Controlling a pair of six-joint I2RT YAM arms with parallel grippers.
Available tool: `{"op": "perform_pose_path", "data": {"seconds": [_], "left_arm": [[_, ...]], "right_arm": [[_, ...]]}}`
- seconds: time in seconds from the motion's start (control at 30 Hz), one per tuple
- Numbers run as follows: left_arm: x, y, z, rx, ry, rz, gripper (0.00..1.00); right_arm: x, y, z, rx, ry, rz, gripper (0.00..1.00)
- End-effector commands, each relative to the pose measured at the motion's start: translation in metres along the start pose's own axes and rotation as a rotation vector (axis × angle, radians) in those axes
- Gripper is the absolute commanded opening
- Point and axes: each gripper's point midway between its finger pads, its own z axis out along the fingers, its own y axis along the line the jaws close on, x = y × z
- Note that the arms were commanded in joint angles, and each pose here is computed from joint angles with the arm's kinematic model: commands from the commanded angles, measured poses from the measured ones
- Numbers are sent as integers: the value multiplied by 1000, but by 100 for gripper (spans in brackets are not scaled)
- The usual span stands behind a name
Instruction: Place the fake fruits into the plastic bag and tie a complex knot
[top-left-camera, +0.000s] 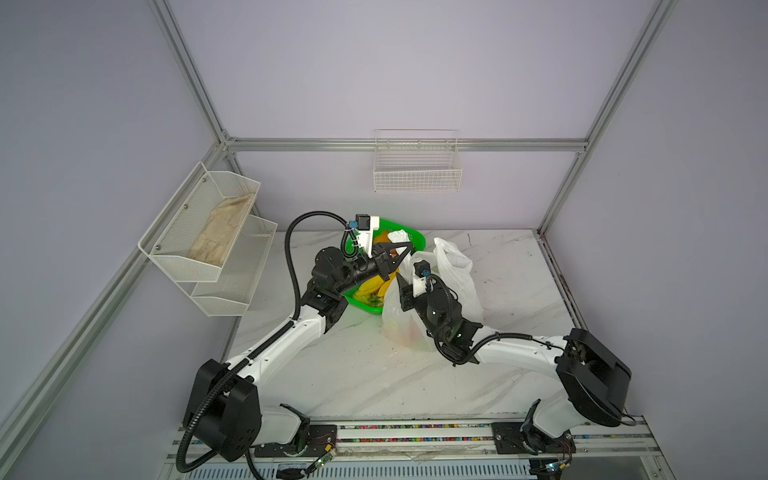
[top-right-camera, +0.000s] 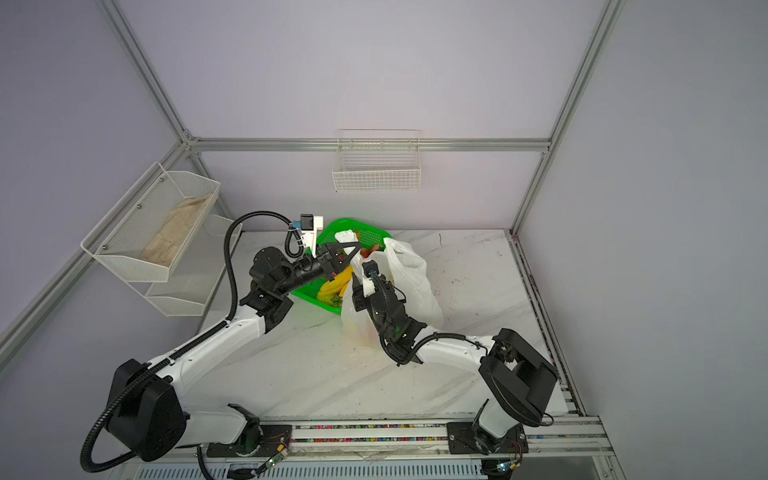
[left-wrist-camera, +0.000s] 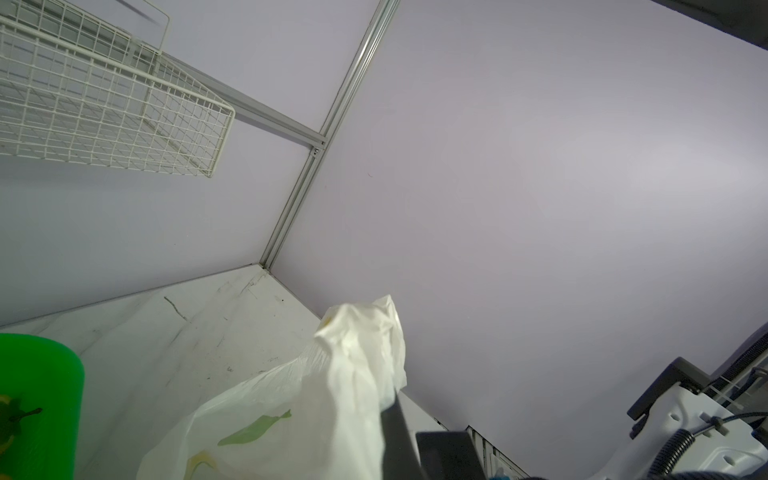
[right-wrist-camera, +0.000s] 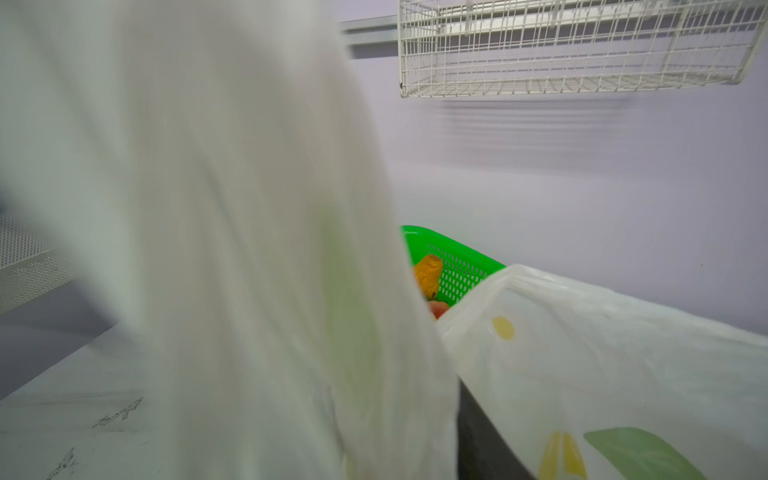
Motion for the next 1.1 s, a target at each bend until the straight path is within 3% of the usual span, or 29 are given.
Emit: {"op": "perform_pose_path", "data": {"seconds": [0.0,0.23,0.3,0.6,0.8,1.07], "left_arm": [[-18,-5,-5,0,-51,49,0],[-21,11,-8,-62,-41,71,0],[-19,15,-7,-77,-29,75,0],[-22,31,-8,-133,-10,81,0],[-27,38,-12,-182,-6,103,0],[-30,44,-18,-203,-7,104,0]], "right_arm": [[-22,8,-8,-70,-26,-12,58],[-44,18,-17,-185,100,-110,91],[-52,18,-23,-206,123,-125,96],[-115,12,-56,-339,128,-145,97],[-150,-7,-79,-328,83,-137,97],[-143,-61,-89,-217,107,-104,97]]}}
